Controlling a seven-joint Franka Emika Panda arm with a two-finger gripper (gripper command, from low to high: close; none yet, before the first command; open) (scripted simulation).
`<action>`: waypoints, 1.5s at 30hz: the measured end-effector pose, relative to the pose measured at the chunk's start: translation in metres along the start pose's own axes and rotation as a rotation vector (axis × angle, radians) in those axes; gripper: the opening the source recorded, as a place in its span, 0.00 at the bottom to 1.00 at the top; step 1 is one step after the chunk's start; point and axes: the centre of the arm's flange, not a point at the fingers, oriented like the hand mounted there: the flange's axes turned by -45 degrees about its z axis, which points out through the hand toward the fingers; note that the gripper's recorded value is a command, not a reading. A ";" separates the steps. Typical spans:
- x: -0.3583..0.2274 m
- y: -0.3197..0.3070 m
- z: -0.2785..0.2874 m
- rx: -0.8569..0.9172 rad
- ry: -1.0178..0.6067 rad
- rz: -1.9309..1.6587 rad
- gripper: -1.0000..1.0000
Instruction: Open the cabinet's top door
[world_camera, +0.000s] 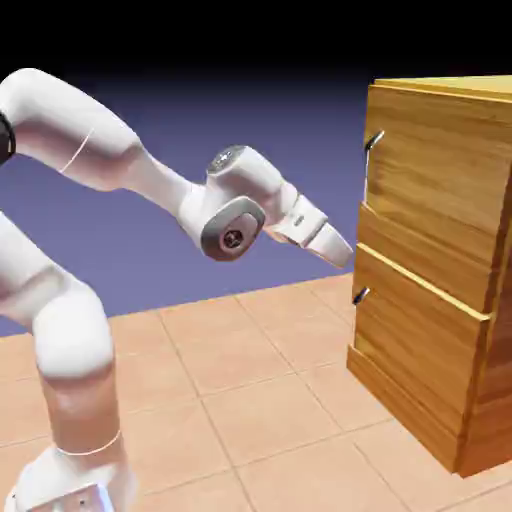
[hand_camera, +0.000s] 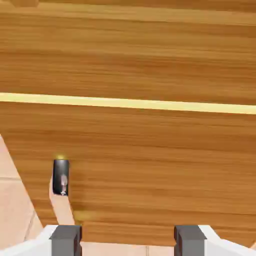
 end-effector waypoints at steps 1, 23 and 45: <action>0.004 0.003 -0.003 -0.003 0.010 0.006 0.50; 0.053 0.022 -0.065 -0.018 0.262 0.092 0.50; 0.065 -0.028 -0.063 -0.016 0.542 0.078 0.50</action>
